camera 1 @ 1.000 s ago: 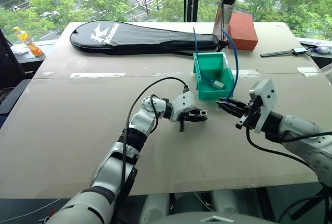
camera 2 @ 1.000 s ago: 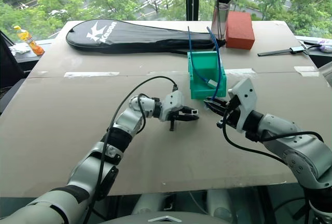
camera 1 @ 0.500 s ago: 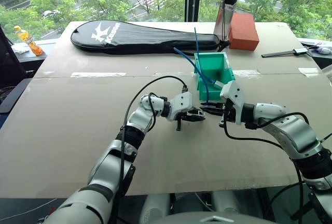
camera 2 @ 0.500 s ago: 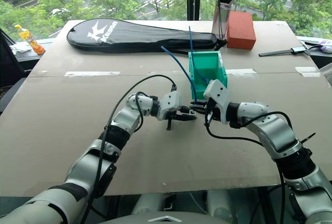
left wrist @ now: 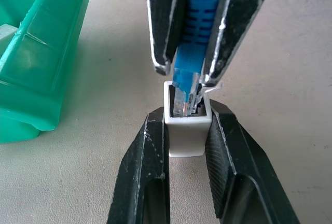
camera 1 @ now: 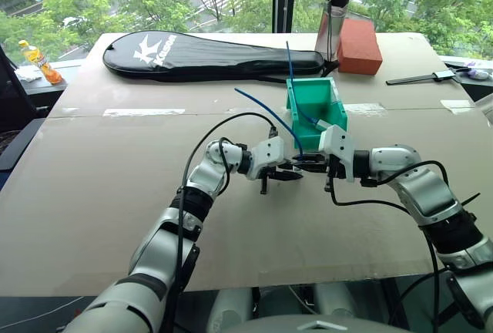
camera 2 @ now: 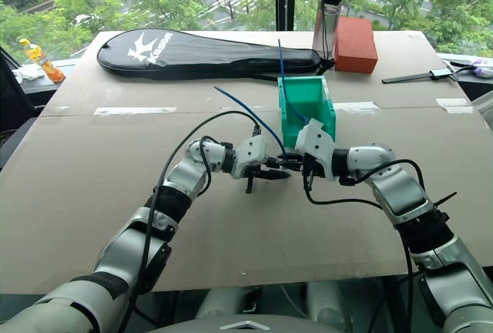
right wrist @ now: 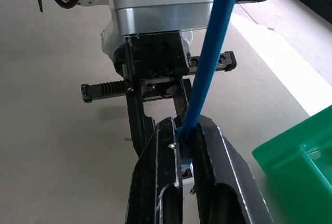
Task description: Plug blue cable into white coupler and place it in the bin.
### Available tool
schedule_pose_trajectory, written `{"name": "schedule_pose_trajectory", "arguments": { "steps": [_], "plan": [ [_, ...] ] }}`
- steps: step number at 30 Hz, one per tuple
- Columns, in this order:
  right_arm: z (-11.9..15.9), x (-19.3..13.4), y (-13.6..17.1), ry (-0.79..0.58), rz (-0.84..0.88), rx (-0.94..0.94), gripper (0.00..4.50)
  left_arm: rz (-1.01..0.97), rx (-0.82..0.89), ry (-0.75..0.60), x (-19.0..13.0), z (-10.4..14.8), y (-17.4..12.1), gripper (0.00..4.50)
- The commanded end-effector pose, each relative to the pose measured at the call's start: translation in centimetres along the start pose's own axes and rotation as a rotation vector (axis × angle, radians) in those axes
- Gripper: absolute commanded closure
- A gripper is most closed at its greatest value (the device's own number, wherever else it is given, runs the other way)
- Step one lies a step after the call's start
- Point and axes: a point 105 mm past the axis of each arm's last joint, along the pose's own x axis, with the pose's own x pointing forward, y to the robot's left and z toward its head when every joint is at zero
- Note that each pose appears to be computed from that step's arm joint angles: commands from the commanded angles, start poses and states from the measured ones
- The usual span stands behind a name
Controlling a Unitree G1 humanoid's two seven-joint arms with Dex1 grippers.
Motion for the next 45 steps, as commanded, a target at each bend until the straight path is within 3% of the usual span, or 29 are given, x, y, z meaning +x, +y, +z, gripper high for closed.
{"name": "schedule_pose_trajectory", "arguments": {
  "steps": [1, 9, 24, 33, 37, 38, 39, 40, 45],
  "plan": [
    [-1.6, 0.3, 1.3, 0.066, 0.126, 0.005, 4.50, -0.016, 0.031, 0.003, -0.2, 0.4, -0.1, 4.15],
    [-2.7, 0.0, 0.9, 0.146, 0.256, 0.033, 4.50, -0.014, 0.035, 0.006, -0.3, 0.3, -0.1, 4.15],
    [-2.9, 1.1, -2.3, 0.152, 0.184, 0.105, 4.50, 0.006, 0.029, -0.007, -0.2, 0.6, 0.2, 4.15],
    [-7.1, 1.2, 0.9, 0.248, 0.242, 0.119, 4.50, 0.020, 0.016, -0.014, -0.1, 0.6, 0.2, 4.15],
    [-7.5, 1.4, 1.1, 0.228, 0.191, 0.097, 4.50, 0.019, 0.012, -0.013, -0.1, 0.5, 0.2, 4.15],
    [-6.3, 1.6, 0.1, 0.161, 0.128, 0.075, 4.50, 0.019, 0.012, -0.015, -0.1, 0.6, 0.2, 4.15],
    [-5.4, 1.6, -0.7, 0.111, 0.082, 0.063, 3.81, 0.019, 0.012, -0.016, -0.1, 0.6, 0.2, 4.15],
    [-4.5, 1.4, -1.1, 0.073, 0.057, 0.063, 3.53, 0.019, 0.013, -0.018, -0.1, 0.7, 0.2, 4.15],
    [0.6, -1.8, -2.3, -0.067, -0.100, -0.026, 1.10, 0.044, -0.029, -0.070, -0.7, 2.1, 0.9, 4.15]
  ]
}}
